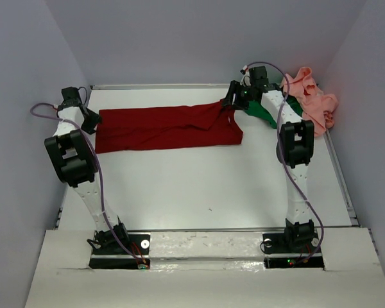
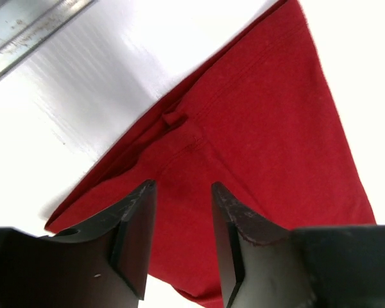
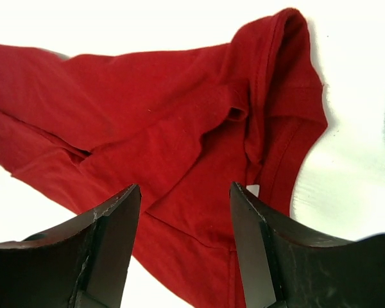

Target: Fold and stack the t-shirts

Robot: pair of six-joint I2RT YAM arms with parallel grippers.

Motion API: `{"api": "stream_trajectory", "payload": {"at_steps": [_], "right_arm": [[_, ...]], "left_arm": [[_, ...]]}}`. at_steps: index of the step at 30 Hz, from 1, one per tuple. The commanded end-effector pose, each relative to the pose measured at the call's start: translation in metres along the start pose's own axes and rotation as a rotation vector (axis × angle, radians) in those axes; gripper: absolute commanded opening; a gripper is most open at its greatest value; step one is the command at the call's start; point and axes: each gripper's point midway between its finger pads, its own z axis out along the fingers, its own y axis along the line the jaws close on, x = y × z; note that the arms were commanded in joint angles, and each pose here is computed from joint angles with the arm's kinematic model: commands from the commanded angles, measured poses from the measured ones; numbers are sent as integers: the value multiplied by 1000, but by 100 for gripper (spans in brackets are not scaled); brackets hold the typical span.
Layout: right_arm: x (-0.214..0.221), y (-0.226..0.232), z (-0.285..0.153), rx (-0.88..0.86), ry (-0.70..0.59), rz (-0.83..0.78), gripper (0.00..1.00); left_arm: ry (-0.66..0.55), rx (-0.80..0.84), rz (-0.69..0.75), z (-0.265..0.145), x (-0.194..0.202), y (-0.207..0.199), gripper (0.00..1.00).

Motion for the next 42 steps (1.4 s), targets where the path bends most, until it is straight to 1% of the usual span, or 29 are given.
{"api": "stream_trajectory", "payload": {"at_steps": [1,2,3,6,8,9,11,12,14,17,19,22,25,26,27,32,37,39,42], "right_arm": [[-47,42,-44,-82,-157,-107,63],[-45,41,-43,-85,-152,-104,63],[-43,43,-44,-96,-146,-101,63],[-40,48,-49,-112,-143,-99,63],[-33,49,-51,-120,-126,-81,63],[-26,46,-50,-117,-110,-65,63],[-20,50,-51,-138,-89,-44,62],[-18,53,-54,-149,-83,-25,62],[-6,53,-52,-162,-47,25,61],[13,57,-50,-181,3,56,61],[24,65,-48,-210,39,82,58],[43,73,-41,-234,87,107,57],[56,73,-34,-239,117,133,57],[63,77,-30,-244,133,140,57],[69,79,-27,-242,147,143,57],[85,88,-16,-242,174,133,58],[91,91,-9,-231,174,123,58],[92,92,-6,-223,170,114,58],[91,90,-3,-218,162,108,58]], "left_arm": [[-245,151,15,-69,-54,-41,50],[-295,191,23,-88,-63,-51,50],[-339,173,23,-95,-71,-49,51],[-383,202,53,-120,-78,-58,50],[-367,255,78,-134,-66,-71,50],[-326,283,98,-133,-51,-76,50],[-307,315,128,-142,-33,-86,50],[-277,334,160,-142,-12,-97,50],[-224,325,192,-136,15,-98,50],[-136,320,238,-124,53,-101,50],[-80,318,264,-117,78,-103,50],[-13,305,301,-105,107,-106,50],[30,305,327,-99,125,-111,50],[73,308,354,-96,145,-115,50],[85,309,362,-95,151,-117,50],[178,286,418,-81,195,-120,50],[273,253,460,-65,236,-116,49],[310,223,459,-53,249,-109,49],[334,214,458,-41,260,-105,49]]}}
